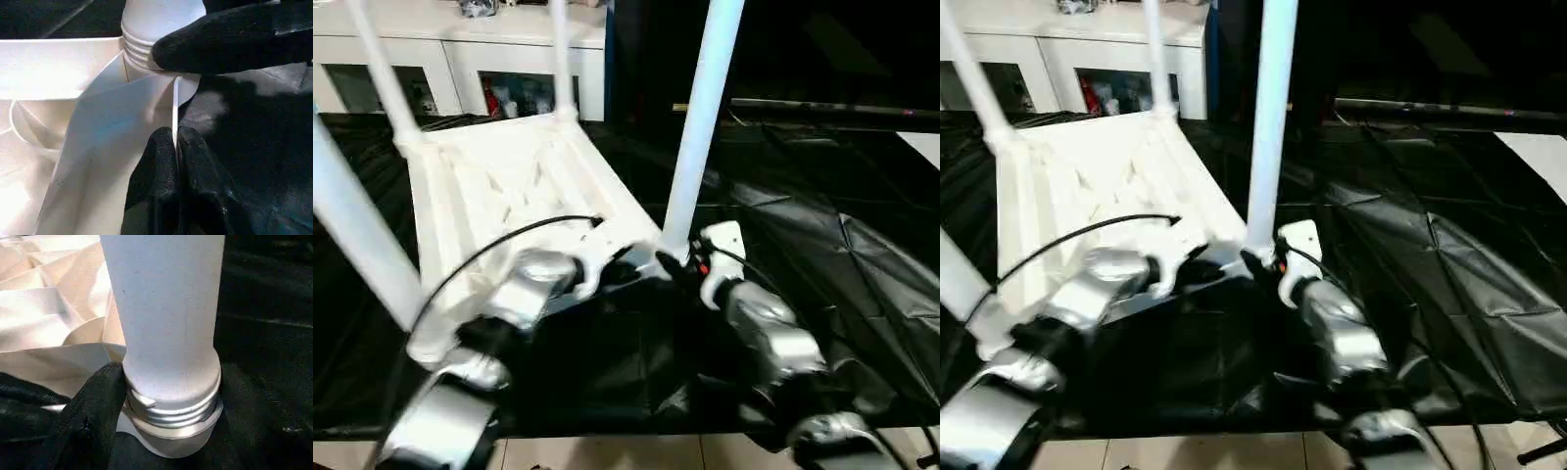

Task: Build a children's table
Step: Rotate leg to tighten

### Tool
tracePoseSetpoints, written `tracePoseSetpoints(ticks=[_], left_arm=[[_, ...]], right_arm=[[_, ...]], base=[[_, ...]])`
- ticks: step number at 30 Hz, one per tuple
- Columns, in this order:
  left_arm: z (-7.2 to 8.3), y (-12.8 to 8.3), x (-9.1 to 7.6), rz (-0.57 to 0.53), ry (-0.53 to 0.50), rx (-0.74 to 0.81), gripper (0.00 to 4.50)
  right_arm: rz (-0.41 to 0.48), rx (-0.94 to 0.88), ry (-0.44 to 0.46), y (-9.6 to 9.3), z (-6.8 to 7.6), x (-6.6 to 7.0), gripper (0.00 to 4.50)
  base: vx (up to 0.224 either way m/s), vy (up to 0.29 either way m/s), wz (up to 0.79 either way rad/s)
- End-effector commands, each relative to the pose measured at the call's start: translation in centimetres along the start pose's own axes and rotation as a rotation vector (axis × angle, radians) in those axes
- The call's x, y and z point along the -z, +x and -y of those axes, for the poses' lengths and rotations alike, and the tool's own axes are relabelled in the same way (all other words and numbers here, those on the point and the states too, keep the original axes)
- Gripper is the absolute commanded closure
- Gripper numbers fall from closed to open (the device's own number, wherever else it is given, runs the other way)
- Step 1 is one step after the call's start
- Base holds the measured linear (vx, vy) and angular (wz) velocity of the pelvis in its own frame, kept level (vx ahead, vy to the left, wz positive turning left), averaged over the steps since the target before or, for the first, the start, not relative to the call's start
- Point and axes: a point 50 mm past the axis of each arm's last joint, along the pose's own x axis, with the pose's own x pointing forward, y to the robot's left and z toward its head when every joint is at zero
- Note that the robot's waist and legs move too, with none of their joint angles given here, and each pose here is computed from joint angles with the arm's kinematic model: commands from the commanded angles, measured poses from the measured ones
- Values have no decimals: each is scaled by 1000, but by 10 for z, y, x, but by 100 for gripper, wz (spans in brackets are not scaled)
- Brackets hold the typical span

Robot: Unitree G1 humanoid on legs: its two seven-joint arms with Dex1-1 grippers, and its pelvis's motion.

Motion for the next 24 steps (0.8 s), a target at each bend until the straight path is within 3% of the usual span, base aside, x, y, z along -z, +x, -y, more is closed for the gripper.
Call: tracePoseSetpoints(ticks=[1, 4, 7, 9, 12, 14, 17, 24], left_arm=[[15, 14, 1, 3, -13, 53, 450], [11, 7, 3, 8, -5, 79, 450], [9, -4, 4, 45, 47, 141, 450], [8, -11, 4, 76, 62, 174, 450], [6, -20, 6, 88, 52, 208, 450], [3, -35, 10, 88, 49, 255, 405], [1, -41, 13, 87, 89, 252, 386], [0, -44, 18, 79, 104, 227, 379]], right_arm=[[-41, -76, -46, 7, -19, 5, 178], [5, -146, -59, 2, -14, -3, 178], [31, -213, -84, -8, -1, -11, 108], [31, -271, -101, -14, 6, -14, 105], [17, -348, -131, -24, 14, -17, 67], [-21, -449, -174, -37, 24, -19, 60], [-41, -468, -217, -42, 31, -21, 23], [-61, -479, -251, -45, 35, -20, 19]], base=[[0, 0, 0], [0, 0, 0], [0, 0, 0], [0, 0, 0], [0, 0, 0], [0, 0, 0], [0, 0, 0], [0, 0, 0]])
